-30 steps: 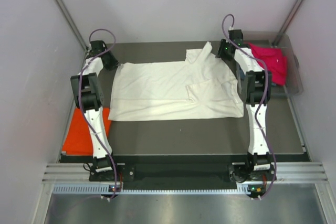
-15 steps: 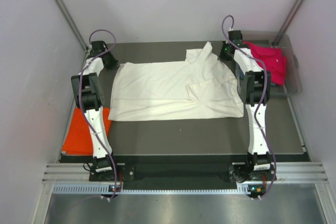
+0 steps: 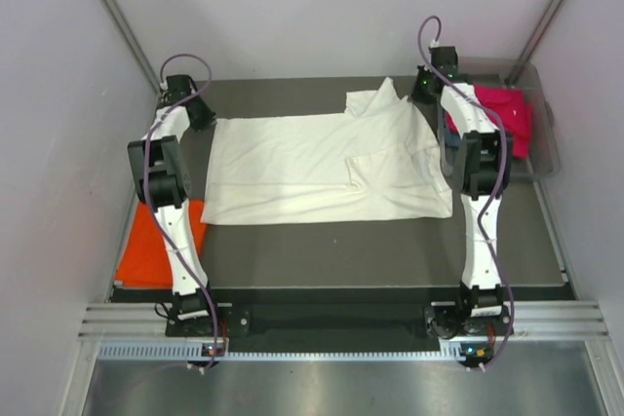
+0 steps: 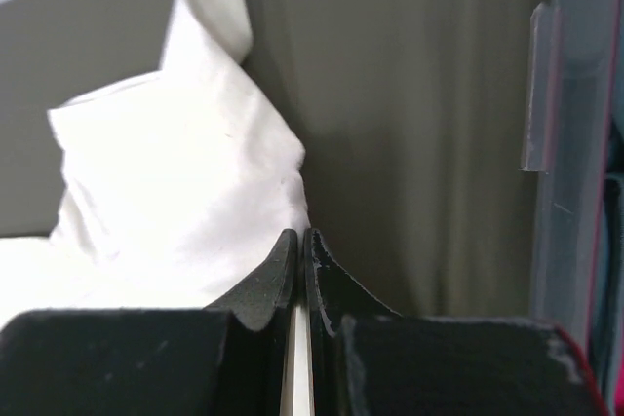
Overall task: Fold and stack the t-shirts
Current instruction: Fold the tshirt
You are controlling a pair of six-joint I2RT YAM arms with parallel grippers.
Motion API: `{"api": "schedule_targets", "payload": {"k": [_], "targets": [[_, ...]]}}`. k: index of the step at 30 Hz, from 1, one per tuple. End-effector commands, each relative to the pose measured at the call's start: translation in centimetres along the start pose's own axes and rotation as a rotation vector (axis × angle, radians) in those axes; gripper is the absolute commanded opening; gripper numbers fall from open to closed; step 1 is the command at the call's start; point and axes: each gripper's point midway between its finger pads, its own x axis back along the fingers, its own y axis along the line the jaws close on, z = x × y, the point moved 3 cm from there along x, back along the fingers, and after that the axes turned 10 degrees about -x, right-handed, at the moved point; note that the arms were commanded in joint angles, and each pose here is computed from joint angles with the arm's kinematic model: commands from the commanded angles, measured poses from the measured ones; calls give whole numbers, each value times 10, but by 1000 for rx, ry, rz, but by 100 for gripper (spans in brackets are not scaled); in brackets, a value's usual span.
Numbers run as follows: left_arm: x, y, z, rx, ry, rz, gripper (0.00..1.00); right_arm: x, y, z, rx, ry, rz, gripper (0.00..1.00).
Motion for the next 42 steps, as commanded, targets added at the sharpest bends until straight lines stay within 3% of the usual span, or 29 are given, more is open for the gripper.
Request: {"api": "schedule_targets", "payload": {"k": [1,9,11,12,13,14,16,17,18,21,24,25,27,31,36,41,42], "targets": [[42,-12,-39,-16,-107,8,0,47,30,-49,43,-142,-82,1],[56,-10,-40,-21,-110,11,0,60,22,-40,78,-116,-44,9],[51,-12,-34,-31,-83,37,0,55,18,-33,80,-90,-36,21],[51,-17,-37,-36,-78,57,5,50,15,-28,79,-71,-27,28],[45,-15,-32,-31,-54,59,10,53,13,-34,74,-85,-3,42],[45,-14,-28,-26,-30,58,17,53,7,-28,59,-56,30,50],[48,-19,-27,-31,-36,96,27,56,-5,-22,51,-44,91,60],[50,-21,-26,-31,-44,110,27,59,-9,-21,47,-45,111,61],[49,-19,-14,-27,-24,117,39,61,-16,-18,38,-45,147,62],[57,-21,-16,-34,-45,128,52,75,-51,-16,-4,-63,292,63],[55,-19,-19,-51,-44,117,58,78,-69,-12,4,-65,373,64],[50,-18,-16,-64,-34,116,67,78,-68,-14,17,-70,371,68],[42,-16,-15,-75,-17,107,73,73,-51,-17,57,-82,297,73],[31,-14,-17,-109,-32,117,75,56,-2,-32,132,-183,141,86],[14,-11,-9,-80,-15,131,66,16,17,-41,152,-220,94,85],[9,-12,0,-43,-19,151,62,-9,12,-36,100,-226,84,67],[11,-14,-1,-38,-26,158,62,-11,15,-35,92,-225,74,59]]}}
